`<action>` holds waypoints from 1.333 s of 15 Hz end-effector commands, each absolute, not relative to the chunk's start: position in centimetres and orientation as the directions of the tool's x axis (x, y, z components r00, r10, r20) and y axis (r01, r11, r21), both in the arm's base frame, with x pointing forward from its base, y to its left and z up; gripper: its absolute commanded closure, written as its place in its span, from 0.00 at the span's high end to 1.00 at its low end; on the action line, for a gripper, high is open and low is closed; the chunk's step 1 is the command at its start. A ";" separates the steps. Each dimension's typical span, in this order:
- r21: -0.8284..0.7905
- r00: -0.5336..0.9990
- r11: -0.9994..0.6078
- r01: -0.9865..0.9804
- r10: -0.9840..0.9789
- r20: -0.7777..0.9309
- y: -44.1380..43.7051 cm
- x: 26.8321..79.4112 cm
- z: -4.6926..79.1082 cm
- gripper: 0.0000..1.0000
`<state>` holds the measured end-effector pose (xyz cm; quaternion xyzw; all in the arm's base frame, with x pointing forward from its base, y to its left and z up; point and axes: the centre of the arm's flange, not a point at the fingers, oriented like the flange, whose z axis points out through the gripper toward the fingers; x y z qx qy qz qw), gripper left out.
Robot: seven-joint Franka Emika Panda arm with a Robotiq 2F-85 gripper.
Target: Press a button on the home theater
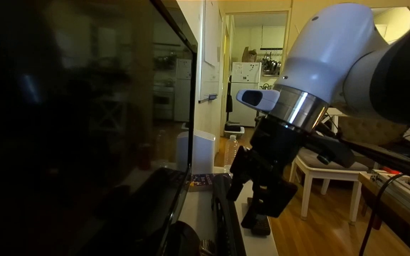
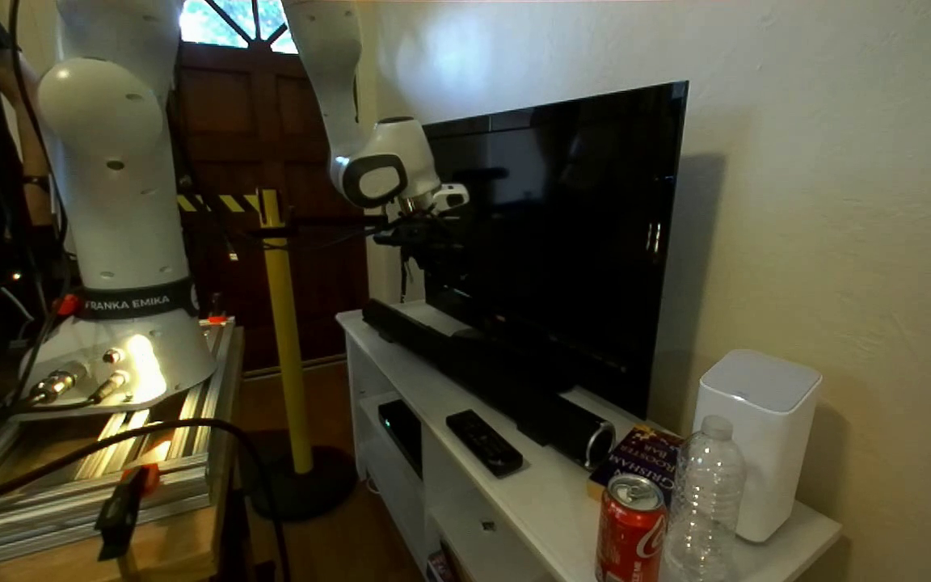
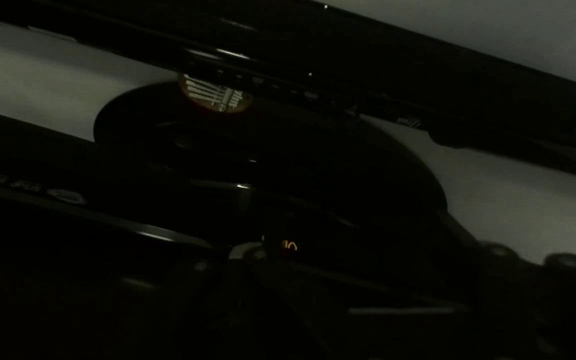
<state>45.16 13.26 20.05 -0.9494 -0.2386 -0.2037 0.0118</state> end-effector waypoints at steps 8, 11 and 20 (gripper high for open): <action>0.130 0.827 -0.922 0.365 0.385 0.409 13.4 48.1 12.9 0.00; 0.116 0.846 -0.927 0.356 0.373 0.380 13.5 48.0 12.2 0.00; 0.118 0.870 -0.932 0.342 0.361 0.336 12.5 47.8 10.0 0.00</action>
